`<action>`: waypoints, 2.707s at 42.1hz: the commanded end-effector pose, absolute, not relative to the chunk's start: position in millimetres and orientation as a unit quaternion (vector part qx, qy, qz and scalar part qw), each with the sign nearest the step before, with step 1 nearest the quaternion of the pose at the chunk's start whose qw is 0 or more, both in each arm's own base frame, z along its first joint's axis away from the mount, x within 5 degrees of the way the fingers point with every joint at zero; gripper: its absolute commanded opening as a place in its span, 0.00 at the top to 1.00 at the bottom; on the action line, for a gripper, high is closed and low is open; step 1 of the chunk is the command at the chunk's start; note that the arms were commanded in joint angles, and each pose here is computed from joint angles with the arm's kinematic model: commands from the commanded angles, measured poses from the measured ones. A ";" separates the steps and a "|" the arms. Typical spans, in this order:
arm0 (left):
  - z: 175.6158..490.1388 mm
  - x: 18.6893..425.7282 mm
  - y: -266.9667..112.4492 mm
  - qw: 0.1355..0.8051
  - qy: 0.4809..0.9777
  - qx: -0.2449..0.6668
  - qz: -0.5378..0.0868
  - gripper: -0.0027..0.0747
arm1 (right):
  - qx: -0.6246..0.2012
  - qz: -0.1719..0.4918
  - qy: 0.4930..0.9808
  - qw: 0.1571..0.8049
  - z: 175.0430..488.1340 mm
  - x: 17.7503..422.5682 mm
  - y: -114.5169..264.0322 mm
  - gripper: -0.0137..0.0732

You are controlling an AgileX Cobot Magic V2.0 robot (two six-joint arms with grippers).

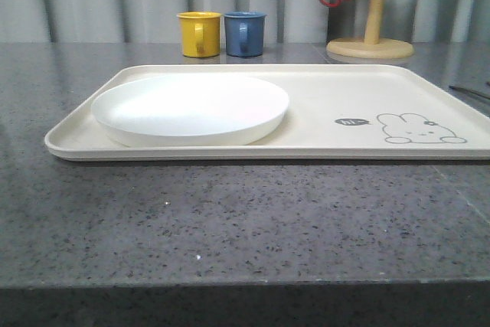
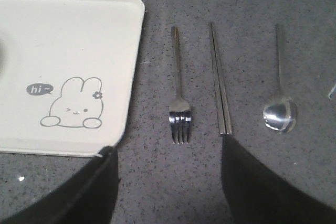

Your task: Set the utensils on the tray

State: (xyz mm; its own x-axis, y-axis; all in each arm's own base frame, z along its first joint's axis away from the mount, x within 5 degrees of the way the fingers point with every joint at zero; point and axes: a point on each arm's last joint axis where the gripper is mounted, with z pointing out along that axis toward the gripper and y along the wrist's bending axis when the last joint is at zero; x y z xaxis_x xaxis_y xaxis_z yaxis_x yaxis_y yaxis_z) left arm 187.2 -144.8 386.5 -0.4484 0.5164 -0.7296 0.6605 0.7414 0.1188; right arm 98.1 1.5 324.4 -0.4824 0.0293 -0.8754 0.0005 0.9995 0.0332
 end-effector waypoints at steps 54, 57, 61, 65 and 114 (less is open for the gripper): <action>382.9 95.1 -76.7 0.505 0.787 0.326 -0.142 0.37 | -0.004 -0.019 0.898 0.439 347.5 145.5 -2.9 0.31; 382.9 95.1 -76.7 0.505 0.787 0.326 -0.142 0.37 | -0.003 -0.019 0.921 0.389 347.4 161.4 -3.1 0.31; 382.9 95.1 -76.7 0.505 0.787 0.326 -0.142 0.37 | -0.002 -0.019 0.949 0.316 342.4 186.7 -3.4 0.31; 382.9 95.1 -76.7 0.505 0.787 0.326 -0.142 0.37 | -0.002 -0.020 0.965 0.263 340.3 212.1 -3.6 0.31; 382.9 95.1 -76.7 0.505 0.787 0.326 -0.142 0.37 | -0.004 -0.001 0.991 0.132 281.3 361.0 -0.7 0.67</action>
State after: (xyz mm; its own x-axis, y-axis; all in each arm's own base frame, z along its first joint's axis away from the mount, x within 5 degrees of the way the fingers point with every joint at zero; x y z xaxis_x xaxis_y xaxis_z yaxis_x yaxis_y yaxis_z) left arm 93.6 -73.9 369.3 -0.3370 0.4281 -0.8385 0.6585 0.7437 0.1151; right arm 363.3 0.8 257.9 -0.9818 -0.0066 -0.1900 -0.0055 1.0000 -0.0063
